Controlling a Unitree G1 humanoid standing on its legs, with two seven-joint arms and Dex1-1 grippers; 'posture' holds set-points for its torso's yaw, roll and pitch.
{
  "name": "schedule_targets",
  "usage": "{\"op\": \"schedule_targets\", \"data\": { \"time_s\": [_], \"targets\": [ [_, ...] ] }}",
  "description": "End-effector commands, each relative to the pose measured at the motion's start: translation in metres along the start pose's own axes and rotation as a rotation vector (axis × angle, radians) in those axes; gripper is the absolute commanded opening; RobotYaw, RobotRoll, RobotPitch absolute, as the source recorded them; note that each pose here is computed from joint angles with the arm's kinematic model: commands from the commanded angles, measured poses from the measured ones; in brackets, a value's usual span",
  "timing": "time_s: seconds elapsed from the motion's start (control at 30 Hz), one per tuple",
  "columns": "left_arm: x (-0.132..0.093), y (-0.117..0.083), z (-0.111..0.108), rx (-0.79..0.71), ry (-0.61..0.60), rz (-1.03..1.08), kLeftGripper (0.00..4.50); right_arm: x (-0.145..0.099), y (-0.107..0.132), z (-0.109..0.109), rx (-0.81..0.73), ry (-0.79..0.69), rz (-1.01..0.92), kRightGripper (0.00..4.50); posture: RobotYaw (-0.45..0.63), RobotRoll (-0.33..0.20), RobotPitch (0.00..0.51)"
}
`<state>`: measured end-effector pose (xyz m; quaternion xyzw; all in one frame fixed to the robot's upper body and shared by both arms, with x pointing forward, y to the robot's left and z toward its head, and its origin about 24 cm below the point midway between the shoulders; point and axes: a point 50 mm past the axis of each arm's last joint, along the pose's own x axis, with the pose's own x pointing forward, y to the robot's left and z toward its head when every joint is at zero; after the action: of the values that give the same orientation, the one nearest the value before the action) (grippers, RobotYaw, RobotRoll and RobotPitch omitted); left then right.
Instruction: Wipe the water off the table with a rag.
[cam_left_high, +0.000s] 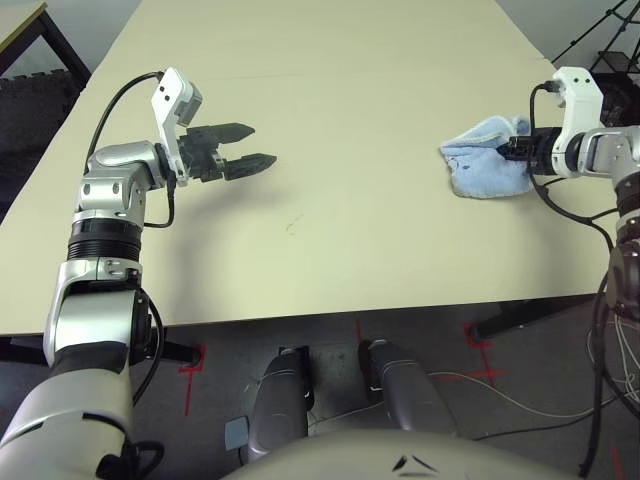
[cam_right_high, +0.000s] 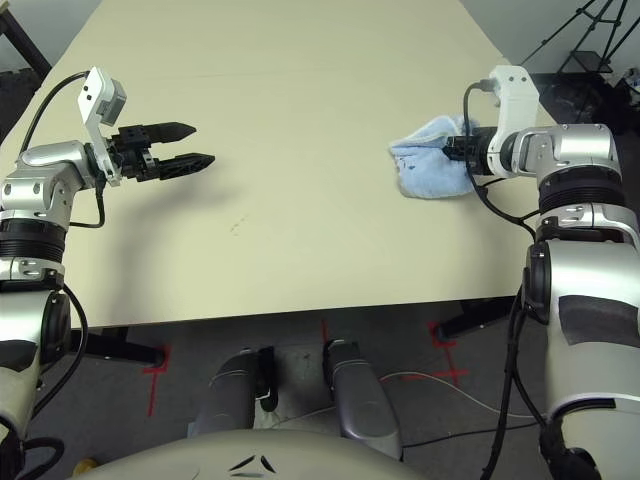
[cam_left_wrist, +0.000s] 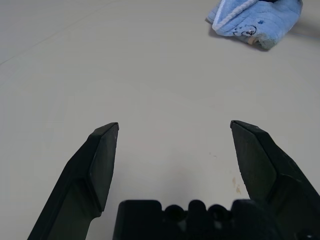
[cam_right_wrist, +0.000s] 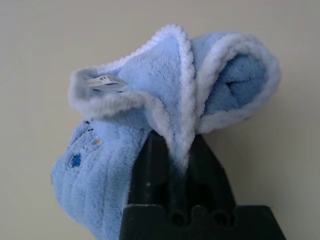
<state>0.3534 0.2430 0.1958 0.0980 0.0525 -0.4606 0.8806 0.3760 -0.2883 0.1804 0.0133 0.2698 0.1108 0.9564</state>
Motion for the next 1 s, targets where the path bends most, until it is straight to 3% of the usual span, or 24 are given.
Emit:
{"op": "schedule_targets", "data": {
  "time_s": [0.03,0.23,0.27,0.5,0.8,1.0],
  "targets": [
    [-0.003,0.002,0.002,0.015,0.012,0.016,4.5,-0.003,-0.002,0.003,-0.031,-0.004,0.01,1.92,-0.22,0.0,0.141],
    [-0.005,0.004,0.002,0.016,0.007,0.04,4.5,-0.023,-0.007,0.021,-0.085,-0.045,0.081,4.28,-0.21,0.0,0.135],
    [-0.006,0.004,0.002,0.016,0.007,0.045,4.5,-0.027,-0.008,0.023,-0.097,-0.048,0.096,4.47,-0.21,0.0,0.132],
    [-0.012,0.013,0.005,0.013,-0.046,0.161,4.5,-0.053,-0.027,0.041,-0.179,-0.208,0.053,4.47,-0.2,0.0,0.131],
    [-0.034,0.034,0.001,-0.001,-0.134,0.53,4.5,-0.053,-0.041,0.036,-0.087,-0.534,-0.08,4.47,-0.17,0.0,0.157],
    [-0.057,0.046,-0.016,-0.051,-0.176,0.874,4.5,-0.052,-0.049,0.02,-0.038,-0.702,-0.17,4.47,-0.14,0.0,0.184]
  ]
}}
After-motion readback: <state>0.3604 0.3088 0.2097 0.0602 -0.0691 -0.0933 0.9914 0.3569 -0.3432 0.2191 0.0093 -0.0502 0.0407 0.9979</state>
